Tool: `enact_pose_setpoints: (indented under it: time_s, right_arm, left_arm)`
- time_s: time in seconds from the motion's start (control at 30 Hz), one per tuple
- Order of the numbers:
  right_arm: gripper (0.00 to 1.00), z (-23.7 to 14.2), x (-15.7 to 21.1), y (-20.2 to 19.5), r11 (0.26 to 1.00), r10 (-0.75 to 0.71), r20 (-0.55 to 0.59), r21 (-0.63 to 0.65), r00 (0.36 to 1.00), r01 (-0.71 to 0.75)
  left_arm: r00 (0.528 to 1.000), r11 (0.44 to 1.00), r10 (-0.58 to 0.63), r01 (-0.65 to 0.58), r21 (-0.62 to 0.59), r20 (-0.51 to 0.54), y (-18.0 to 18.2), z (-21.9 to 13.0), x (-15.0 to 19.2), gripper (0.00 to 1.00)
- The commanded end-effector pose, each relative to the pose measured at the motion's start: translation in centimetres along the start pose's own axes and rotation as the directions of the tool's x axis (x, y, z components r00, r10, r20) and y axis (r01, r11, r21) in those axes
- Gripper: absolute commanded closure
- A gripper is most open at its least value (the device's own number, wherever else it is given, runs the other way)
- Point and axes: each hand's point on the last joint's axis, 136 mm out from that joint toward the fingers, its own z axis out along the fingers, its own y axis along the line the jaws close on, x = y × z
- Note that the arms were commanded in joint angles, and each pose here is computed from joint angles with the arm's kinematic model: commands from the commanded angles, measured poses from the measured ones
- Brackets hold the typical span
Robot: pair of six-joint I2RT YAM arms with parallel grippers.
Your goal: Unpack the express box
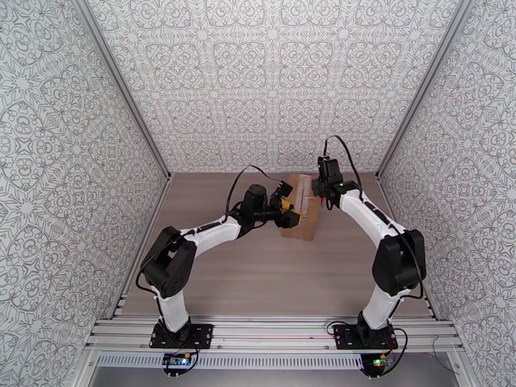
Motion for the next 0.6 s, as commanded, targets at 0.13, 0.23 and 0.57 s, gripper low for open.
enact_pose_setpoints:
  time_s: [0.13,0.23,0.57]
  right_arm:
    - [1.00,-1.3,-2.8,7.7,0.939,-0.095,0.120,-0.319,0.988,0.129]
    - [1.00,-1.5,-2.9,7.3,0.943,-0.120,0.120,-0.296,0.986,0.151]
    - [1.00,-6.8,-8.2,-2.1,0.989,0.074,0.209,-0.140,0.975,-0.045]
  left_arm:
    - [0.998,0.997,0.009,-0.005,0.081,-0.057,-5.0,-0.3,2.0,0.22]
    - [0.998,0.998,0.041,-0.038,0.053,-0.050,-5.5,-1.3,1.7,0.22]
    - [0.959,0.952,0.283,-0.284,-0.117,-0.026,-4.5,-7.4,-2.9,0.22]
